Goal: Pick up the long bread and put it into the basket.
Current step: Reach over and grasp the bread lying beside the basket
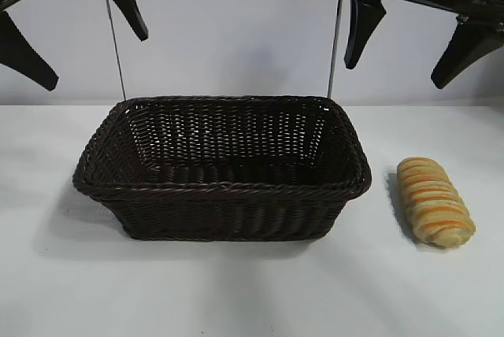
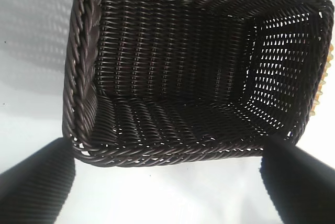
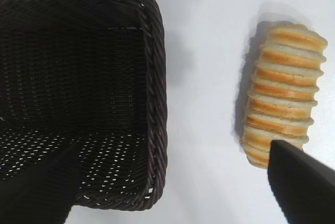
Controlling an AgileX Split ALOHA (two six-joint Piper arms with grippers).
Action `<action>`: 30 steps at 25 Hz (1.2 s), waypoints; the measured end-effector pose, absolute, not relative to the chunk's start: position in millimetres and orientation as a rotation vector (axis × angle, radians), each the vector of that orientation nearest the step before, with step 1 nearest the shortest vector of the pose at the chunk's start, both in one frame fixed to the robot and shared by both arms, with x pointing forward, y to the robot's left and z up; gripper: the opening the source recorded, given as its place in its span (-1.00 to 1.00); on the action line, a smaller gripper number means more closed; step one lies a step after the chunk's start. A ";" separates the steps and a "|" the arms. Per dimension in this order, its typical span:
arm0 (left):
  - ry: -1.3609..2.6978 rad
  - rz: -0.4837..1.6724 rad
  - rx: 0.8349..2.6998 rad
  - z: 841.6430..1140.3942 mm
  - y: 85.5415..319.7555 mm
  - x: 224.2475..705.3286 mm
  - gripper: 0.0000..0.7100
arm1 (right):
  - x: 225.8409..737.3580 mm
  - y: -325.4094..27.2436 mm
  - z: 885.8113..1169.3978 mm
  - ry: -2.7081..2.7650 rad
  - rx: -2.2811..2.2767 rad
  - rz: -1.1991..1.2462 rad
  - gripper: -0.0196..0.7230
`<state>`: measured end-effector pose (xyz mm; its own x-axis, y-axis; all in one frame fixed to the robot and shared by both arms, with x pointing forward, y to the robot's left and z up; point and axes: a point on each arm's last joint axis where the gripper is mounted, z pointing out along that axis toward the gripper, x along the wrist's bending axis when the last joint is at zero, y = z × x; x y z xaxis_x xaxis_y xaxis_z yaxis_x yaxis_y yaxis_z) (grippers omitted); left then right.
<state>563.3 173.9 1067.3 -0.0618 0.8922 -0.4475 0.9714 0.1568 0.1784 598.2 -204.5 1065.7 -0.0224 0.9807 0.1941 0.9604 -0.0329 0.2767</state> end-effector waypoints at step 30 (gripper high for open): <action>1.987 -0.234 1.770 1067.3 174.0 563.1 0.96 | 584.5 -279.4 965.8 1.910 2.179 0.405 0.85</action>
